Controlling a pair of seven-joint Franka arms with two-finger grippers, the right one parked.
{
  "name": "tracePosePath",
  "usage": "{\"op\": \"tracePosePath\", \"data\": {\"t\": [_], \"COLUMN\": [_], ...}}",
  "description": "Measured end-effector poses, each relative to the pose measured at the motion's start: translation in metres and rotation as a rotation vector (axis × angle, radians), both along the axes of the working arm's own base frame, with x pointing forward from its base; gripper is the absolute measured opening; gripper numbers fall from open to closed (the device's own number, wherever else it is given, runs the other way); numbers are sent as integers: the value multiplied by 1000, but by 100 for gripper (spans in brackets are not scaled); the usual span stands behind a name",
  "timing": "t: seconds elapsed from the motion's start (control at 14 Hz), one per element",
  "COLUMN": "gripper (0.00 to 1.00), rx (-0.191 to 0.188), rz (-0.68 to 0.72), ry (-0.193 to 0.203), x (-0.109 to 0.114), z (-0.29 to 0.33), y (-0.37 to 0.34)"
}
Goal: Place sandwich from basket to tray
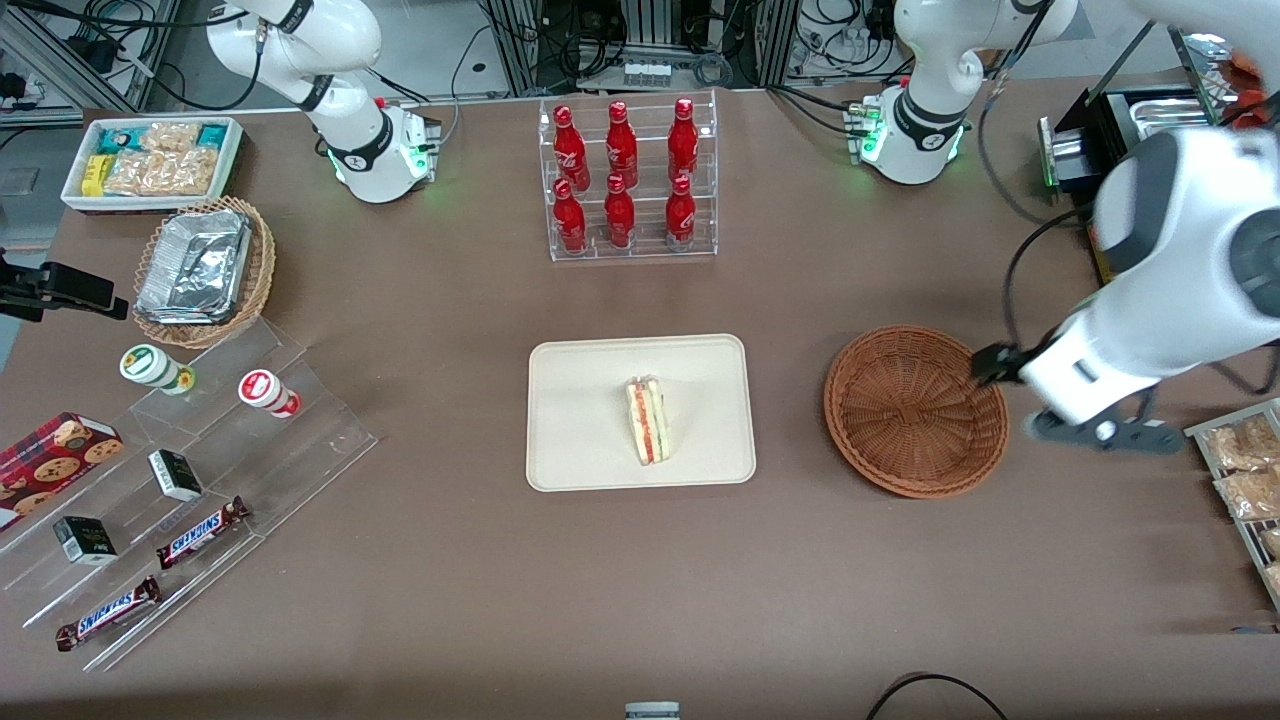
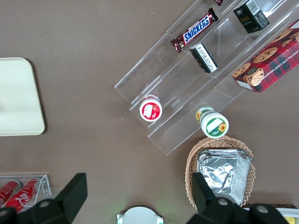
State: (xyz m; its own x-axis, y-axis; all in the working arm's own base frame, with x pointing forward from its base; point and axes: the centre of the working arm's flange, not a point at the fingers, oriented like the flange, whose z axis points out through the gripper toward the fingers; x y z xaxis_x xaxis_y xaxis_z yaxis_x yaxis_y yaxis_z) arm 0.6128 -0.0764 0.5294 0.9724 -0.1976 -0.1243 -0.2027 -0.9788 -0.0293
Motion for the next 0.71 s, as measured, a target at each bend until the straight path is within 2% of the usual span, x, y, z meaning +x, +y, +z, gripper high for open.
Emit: {"op": "tracePosePath", "data": {"t": [0.29,0.43,0.71], "gripper": [100,100,100], "rx": [9,22,19], "rz": [-21,-23,28], "ry": [-32,-32,-41], "x": [-33,-57,-67], "z": [41,60,70], "y": [12,10,13]}}
